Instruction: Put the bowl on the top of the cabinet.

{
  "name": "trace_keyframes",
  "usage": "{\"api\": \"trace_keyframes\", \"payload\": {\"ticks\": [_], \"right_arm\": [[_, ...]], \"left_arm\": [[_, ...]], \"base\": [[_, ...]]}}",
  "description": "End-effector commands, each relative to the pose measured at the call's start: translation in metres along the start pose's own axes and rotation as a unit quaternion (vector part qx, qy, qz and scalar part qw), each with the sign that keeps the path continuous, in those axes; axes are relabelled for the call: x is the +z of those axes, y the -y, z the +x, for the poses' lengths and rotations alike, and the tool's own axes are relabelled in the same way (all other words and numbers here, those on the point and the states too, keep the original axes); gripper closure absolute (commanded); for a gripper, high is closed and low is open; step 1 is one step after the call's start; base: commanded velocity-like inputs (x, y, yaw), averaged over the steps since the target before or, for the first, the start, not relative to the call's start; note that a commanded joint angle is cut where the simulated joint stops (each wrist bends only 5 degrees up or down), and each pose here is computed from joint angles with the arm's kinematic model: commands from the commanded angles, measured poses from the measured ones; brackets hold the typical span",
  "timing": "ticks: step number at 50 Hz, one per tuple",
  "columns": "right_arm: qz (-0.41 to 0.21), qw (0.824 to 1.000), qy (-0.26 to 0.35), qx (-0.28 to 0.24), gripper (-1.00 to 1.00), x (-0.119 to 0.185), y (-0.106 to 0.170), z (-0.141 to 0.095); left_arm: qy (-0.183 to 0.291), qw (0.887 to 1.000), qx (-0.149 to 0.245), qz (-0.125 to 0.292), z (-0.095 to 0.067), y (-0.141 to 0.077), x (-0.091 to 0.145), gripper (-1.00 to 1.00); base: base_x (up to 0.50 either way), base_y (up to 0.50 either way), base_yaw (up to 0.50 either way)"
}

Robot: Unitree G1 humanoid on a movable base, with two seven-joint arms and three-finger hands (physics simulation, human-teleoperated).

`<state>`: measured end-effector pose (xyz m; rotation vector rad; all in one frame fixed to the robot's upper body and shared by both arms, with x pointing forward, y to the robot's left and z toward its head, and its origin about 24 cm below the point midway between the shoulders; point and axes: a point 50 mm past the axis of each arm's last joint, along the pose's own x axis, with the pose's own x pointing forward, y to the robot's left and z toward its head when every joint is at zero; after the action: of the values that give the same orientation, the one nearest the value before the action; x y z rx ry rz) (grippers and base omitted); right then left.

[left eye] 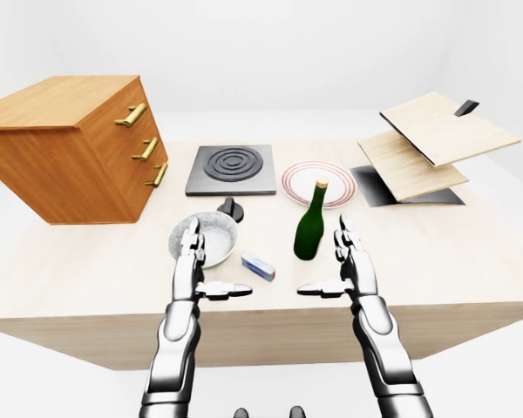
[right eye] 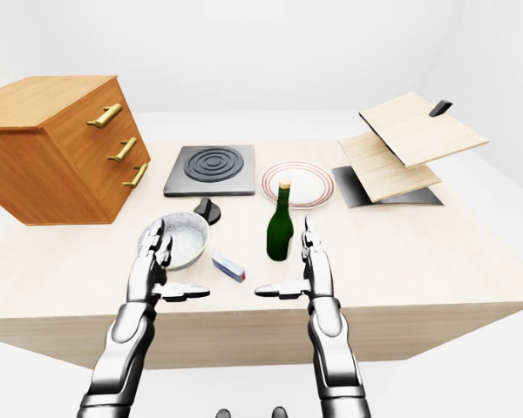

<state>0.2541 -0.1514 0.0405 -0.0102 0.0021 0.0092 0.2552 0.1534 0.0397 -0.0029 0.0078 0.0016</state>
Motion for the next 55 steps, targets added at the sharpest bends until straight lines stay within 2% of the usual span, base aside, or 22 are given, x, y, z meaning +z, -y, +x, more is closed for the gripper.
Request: {"api": "trace_keyframes", "payload": {"ticks": [1, 14, 17, 20, 21, 23, 25, 30, 45, 55], "right_arm": [[-0.013, 1.000, -0.002, 0.011, -1.00, -0.002, 0.003, 0.000], [-0.027, 0.999, 0.015, 0.010, -1.00, 0.001, 0.002, -0.003], [-0.074, 0.995, 0.069, 0.009, -1.00, 0.020, -0.003, -0.015], [-0.123, 0.988, 0.094, 0.006, -1.00, 0.031, -0.008, -0.025], [-0.146, 0.982, 0.120, -0.005, -1.00, 0.043, -0.009, -0.033], [-0.165, 0.976, 0.139, -0.010, -1.00, 0.052, -0.012, -0.040], [-0.168, 0.974, 0.153, -0.019, -1.00, 0.058, -0.011, -0.043], [-0.195, 0.958, 0.202, -0.050, -1.00, 0.082, -0.008, -0.053], [-0.216, 0.948, 0.225, -0.063, -1.00, 0.092, -0.008, -0.059], [-0.216, 0.948, 0.224, -0.061, -1.00, 0.092, -0.008, -0.059]], "left_arm": [[-0.009, 1.000, 0.003, -0.005, 0.004, -0.008, -0.004, -1.00], [-0.001, 1.000, 0.004, -0.003, 0.002, -0.008, -0.003, -1.00], [0.061, 0.998, 0.002, 0.012, -0.010, -0.006, 0.016, -1.00], [0.088, 0.996, 0.002, 0.024, -0.020, -0.004, 0.028, -1.00], [0.105, 0.994, -0.002, 0.027, -0.027, -0.002, 0.037, -1.00], [0.125, 0.992, -0.009, 0.016, -0.034, 0.000, 0.046, -1.00], [0.154, 0.988, 0.005, 0.015, -0.040, -0.002, 0.059, -1.00], [0.184, 0.982, 0.021, 0.023, -0.049, -0.005, 0.074, -1.00], [0.208, 0.977, 0.037, 0.036, -0.057, -0.007, 0.086, -1.00], [0.209, 0.976, 0.036, 0.037, -0.056, -0.008, 0.086, -1.00]], "base": [[0.00, 0.00, 0.00], [0.00, 0.00, 0.00], [0.00, 0.00, 0.00], [0.00, 0.00, 0.00], [0.00, 0.00, 0.00], [0.00, 0.00, 0.00], [0.00, 0.00, 0.00], [0.00, 0.00, 0.00], [0.00, 0.00, 0.00], [0.00, 0.48, 0.00]]}}
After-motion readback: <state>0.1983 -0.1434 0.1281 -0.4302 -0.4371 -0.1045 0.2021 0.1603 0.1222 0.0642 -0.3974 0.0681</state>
